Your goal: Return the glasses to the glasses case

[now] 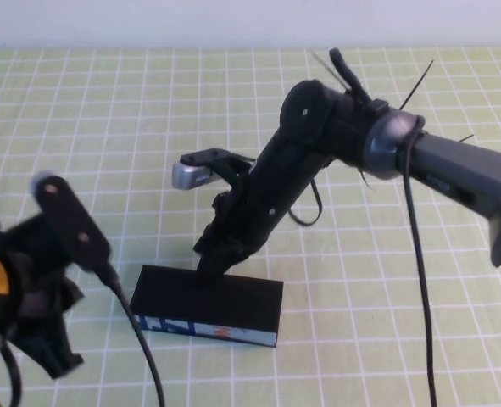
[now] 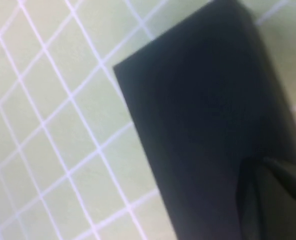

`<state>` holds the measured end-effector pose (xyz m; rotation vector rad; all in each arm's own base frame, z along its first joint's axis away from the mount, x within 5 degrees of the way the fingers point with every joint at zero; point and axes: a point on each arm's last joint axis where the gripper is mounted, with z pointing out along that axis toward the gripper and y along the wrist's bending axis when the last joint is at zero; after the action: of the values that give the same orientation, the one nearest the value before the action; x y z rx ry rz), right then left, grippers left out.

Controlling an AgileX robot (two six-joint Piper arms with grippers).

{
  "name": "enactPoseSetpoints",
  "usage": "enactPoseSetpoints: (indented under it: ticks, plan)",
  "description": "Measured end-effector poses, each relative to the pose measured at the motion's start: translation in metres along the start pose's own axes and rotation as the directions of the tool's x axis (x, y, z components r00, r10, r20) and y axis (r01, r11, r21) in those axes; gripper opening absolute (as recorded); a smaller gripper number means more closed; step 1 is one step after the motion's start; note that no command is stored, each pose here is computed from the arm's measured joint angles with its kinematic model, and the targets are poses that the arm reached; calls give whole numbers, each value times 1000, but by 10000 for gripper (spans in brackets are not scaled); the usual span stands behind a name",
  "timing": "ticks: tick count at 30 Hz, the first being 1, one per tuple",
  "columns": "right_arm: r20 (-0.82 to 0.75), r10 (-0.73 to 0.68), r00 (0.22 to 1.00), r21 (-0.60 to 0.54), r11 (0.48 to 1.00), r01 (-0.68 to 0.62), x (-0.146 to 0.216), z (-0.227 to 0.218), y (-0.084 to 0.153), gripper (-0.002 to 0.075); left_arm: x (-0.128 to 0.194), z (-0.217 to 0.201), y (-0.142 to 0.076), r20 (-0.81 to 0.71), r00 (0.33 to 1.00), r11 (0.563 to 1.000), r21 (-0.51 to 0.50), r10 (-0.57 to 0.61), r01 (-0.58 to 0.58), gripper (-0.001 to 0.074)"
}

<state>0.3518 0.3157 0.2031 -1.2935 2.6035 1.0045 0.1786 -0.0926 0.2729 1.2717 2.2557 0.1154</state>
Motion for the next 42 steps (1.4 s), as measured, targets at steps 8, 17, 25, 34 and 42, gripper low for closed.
enactPoseSetpoints:
  ticks: [8, 17, 25, 34, 42]
  plan:
    - [108, -147, 983, 275, 955, 112, -2, -110, 22, -16, 25, -35, 33, 144, 948, 942, -146, -283, 303, -1]
    - [301, -102, 948, 560, 823, -89, 47, -254, 40, -16, 40, -87, 32, 414, 819, 845, -184, -397, 502, -1]
    - [486, -232, 843, 630, 762, -154, 98, -325, 113, -16, 48, -128, 12, 594, 733, 819, -206, -330, 536, -1]
    - [642, -385, 663, 673, 698, -246, 179, -309, 149, -16, 56, -130, -5, 689, 596, 778, -75, -412, 624, -1]
    - [704, -387, 595, 650, 689, -321, 259, -241, 135, -16, 65, -94, -17, 672, 473, 705, 104, -570, 701, -1]
